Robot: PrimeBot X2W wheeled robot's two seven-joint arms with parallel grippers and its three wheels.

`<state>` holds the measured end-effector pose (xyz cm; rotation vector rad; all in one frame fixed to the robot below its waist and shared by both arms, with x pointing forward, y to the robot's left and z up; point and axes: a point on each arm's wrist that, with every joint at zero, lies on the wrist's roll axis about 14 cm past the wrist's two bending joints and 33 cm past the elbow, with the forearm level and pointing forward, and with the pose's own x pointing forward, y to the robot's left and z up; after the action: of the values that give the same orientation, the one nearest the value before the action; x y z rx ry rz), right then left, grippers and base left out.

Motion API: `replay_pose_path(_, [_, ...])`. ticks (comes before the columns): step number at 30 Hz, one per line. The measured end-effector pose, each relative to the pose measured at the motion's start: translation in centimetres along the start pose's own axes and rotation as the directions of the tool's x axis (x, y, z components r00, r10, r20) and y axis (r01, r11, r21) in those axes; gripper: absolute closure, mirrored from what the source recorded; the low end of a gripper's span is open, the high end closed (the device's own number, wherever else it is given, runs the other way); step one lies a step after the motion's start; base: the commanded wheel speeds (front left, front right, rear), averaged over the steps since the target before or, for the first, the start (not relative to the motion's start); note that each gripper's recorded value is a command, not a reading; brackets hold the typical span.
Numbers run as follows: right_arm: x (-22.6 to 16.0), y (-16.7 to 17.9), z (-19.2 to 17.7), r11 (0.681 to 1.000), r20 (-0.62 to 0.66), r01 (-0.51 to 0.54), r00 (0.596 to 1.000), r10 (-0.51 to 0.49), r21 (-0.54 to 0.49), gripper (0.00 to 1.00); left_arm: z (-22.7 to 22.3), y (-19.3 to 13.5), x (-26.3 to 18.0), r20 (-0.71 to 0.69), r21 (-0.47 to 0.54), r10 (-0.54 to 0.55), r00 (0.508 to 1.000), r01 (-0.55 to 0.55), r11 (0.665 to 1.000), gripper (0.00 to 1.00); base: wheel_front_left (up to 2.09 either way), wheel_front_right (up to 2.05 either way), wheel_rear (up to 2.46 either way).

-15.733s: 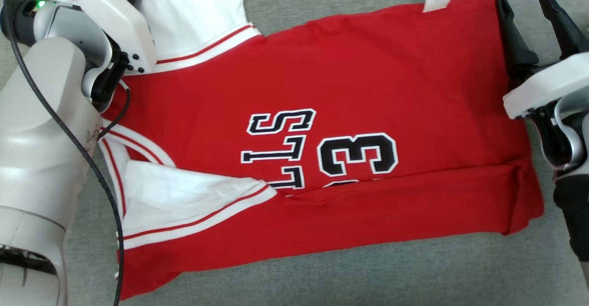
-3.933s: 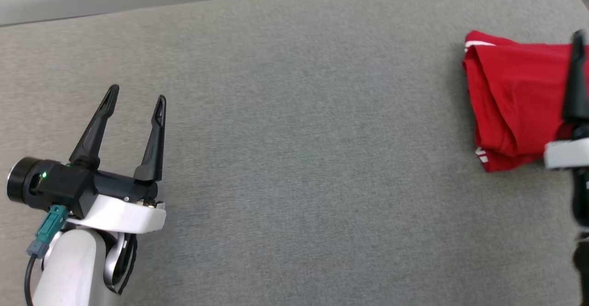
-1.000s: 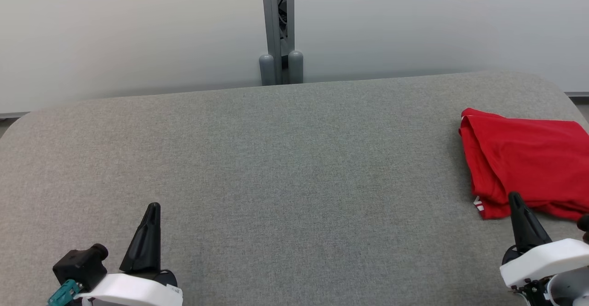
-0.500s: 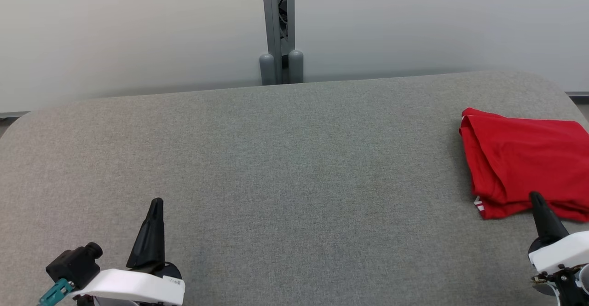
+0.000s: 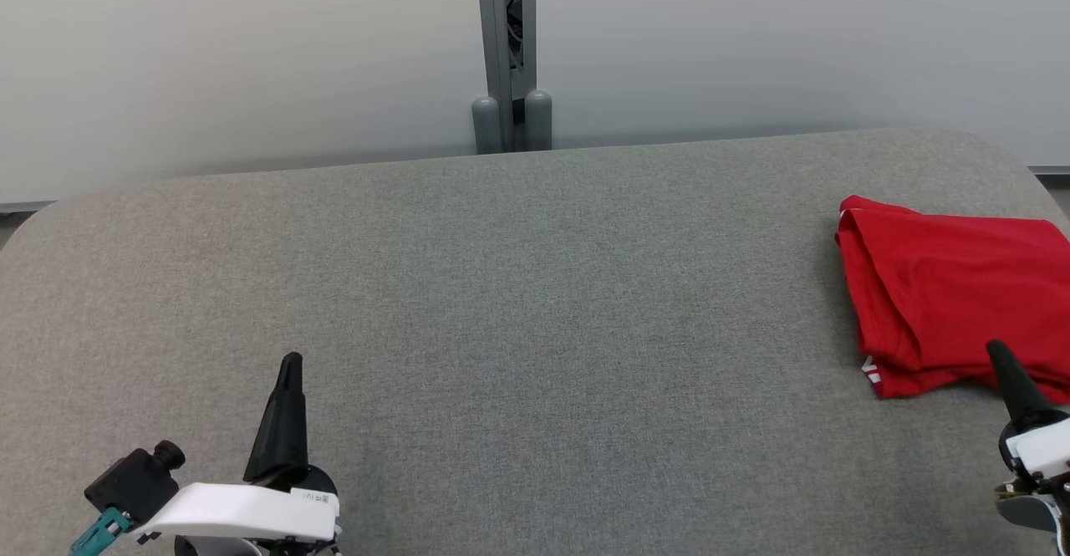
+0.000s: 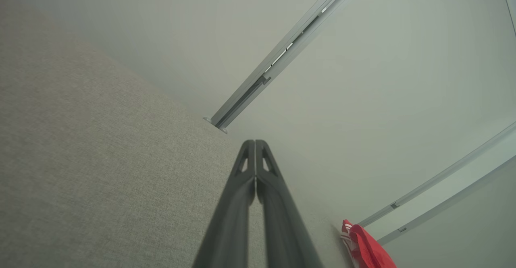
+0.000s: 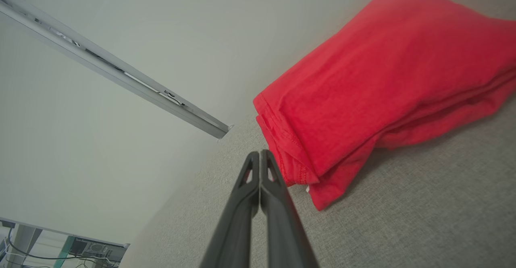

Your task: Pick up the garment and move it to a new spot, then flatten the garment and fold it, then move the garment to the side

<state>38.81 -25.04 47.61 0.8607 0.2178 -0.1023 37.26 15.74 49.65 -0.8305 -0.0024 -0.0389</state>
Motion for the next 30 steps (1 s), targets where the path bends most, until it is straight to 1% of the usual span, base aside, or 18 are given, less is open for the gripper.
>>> replay_pose_path(12, [0.1,-0.8,0.9,0.989,-0.018,0.000,1.000,0.003,0.145,1.00,-0.1,-0.4,0.4,0.011,-0.143,0.008,1.000,-0.006,0.990,1.00,0.00,0.00,0.00])
replay_pose_path(20, [0.3,-0.9,1.6,0.972,-0.019,-0.016,1.000,0.021,0.232,1.00,-0.5,-0.4,0.4,0.012,-0.239,0.022,1.000,-0.019,0.971,1.00,0.00,0.00,0.00])
replay_pose_path(25, [0.3,-1.3,2.0,0.959,-0.021,-0.018,0.999,0.025,0.284,1.00,-0.7,-0.4,0.4,0.010,-0.288,0.031,0.999,-0.027,0.957,1.00,0.00,0.00,0.00])
replay_pose_path(30, [0.5,-1.0,2.7,0.944,-0.015,-0.041,0.999,0.048,0.328,1.00,-0.6,-0.7,0.7,0.017,-0.333,0.029,0.999,-0.022,0.943,1.00,0.00,0.00,0.00])
